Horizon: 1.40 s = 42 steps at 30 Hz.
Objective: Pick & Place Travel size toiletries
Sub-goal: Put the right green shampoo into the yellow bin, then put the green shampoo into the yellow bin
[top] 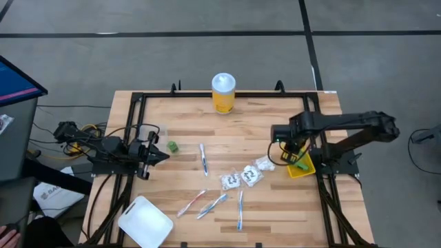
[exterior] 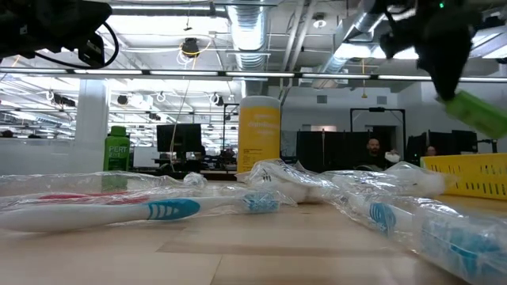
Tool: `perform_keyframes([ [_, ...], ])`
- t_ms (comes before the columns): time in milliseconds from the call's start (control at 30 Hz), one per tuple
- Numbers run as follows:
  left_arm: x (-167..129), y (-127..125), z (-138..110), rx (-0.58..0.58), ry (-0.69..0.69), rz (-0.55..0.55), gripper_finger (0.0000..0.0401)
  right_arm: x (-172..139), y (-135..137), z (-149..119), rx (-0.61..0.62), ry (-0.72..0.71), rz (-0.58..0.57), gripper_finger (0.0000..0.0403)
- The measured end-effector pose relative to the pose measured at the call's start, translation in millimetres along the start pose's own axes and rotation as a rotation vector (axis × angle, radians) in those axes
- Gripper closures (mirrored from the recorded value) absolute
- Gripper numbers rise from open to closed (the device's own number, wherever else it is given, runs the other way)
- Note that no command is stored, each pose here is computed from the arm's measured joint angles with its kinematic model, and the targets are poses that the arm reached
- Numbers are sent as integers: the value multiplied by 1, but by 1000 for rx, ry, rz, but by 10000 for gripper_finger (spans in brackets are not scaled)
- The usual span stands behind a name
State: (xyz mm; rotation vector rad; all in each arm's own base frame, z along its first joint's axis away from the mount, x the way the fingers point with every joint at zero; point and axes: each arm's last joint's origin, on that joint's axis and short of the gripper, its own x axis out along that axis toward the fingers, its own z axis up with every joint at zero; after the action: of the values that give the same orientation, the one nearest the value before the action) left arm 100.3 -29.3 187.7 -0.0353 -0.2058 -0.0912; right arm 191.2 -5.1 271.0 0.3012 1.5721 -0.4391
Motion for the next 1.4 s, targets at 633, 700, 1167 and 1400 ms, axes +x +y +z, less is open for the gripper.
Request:
perform_keyframes([
  [633,0,0,0,0,0,0,401,61,-5,-2,-5,95,30,324],
  [700,0,0,0,0,0,0,401,66,-5,-1,-12,121,21,324],
  [1167,0,0,0,0,0,1,401,85,0,10,-105,246,25,232],
  [1400,-1,8,10,-239,-118,254,401,41,-1,19,-79,49,95,203],
])
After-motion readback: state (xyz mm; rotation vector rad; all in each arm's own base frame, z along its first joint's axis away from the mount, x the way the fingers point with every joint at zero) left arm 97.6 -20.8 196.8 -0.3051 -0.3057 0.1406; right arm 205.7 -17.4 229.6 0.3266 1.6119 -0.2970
